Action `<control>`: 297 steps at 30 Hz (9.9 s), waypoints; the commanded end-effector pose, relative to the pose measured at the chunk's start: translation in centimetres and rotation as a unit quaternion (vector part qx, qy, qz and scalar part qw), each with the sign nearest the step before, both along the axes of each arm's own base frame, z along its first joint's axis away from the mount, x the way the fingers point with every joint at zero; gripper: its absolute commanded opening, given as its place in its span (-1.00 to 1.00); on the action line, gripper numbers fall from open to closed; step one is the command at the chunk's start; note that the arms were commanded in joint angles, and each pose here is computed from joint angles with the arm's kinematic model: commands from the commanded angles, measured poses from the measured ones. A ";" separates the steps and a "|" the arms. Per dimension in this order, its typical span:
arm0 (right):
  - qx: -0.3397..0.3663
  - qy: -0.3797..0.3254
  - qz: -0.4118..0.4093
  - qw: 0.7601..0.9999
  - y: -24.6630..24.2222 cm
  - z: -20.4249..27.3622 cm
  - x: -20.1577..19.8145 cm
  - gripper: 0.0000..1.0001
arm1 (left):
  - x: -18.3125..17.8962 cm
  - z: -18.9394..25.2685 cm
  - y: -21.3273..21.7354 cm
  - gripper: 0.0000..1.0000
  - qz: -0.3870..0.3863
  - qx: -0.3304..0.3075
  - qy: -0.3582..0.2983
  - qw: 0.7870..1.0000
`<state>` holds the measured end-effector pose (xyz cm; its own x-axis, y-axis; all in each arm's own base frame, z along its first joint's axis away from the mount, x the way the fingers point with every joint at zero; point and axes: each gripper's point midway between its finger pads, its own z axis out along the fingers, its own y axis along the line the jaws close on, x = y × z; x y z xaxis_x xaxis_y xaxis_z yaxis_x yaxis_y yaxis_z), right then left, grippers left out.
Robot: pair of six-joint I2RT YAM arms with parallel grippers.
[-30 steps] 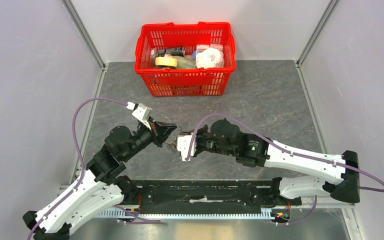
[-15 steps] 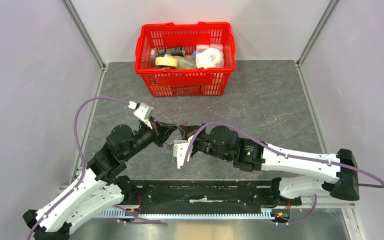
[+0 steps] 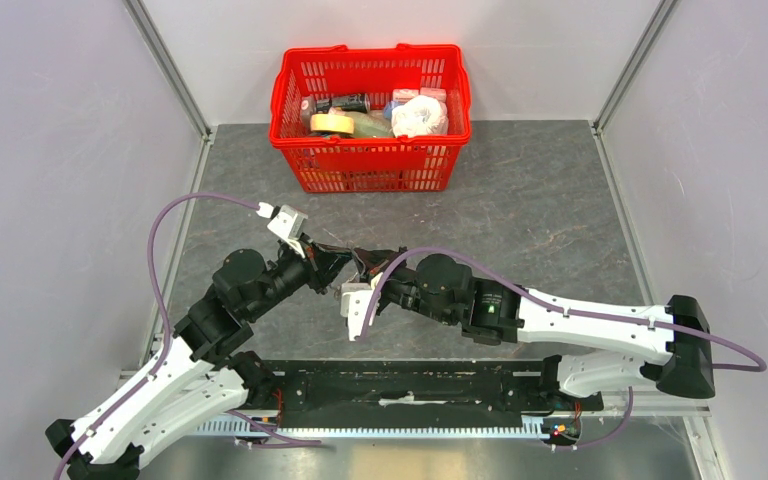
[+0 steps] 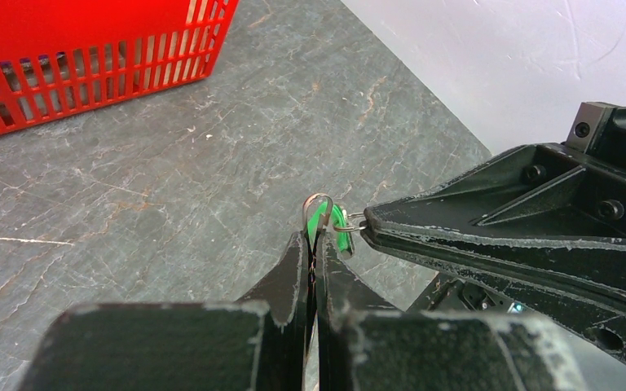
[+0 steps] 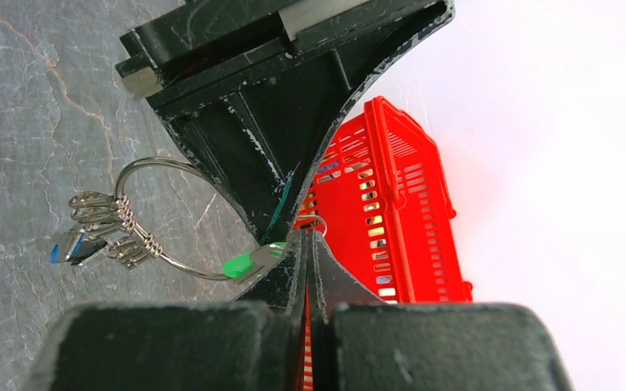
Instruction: Put the keys on the keyring
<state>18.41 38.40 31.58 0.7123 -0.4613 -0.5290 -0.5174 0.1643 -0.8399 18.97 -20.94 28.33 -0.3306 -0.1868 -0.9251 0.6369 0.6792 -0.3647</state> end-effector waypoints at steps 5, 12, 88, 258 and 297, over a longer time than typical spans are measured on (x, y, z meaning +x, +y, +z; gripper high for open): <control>0.013 -0.013 0.000 1.000 0.5 0.7 0.0 -1.00 | -0.3 3.0 0.0 -0.95 -0.002 -0.036 -0.020 0.999; 0.012 -0.005 -0.001 1.000 0.5 0.2 0.0 -1.00 | -0.4 3.1 0.0 -0.95 -0.003 -0.038 -0.022 0.999; 0.126 -0.088 -0.044 0.987 -1.1 7.4 1.8 -1.00 | -2.2 3.5 -1.5 -0.96 -0.074 -0.044 -0.029 0.996; 0.250 0.394 -0.333 0.819 -15.1 -0.9 0.4 -1.00 | -0.7 -0.3 -3.5 -0.05 -0.065 -0.056 0.058 0.995; 0.242 0.522 -0.444 0.686 -12.1 -17.5 5.4 0.07 | -1.1 -0.5 -1.3 -0.01 -0.027 -0.050 0.052 0.997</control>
<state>21.90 25.34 9.30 -0.6933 -0.1817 -0.6973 -0.3530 0.9293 0.1088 17.48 -22.98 27.25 -0.4940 -0.2435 -0.8346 0.6162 0.5792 -0.5337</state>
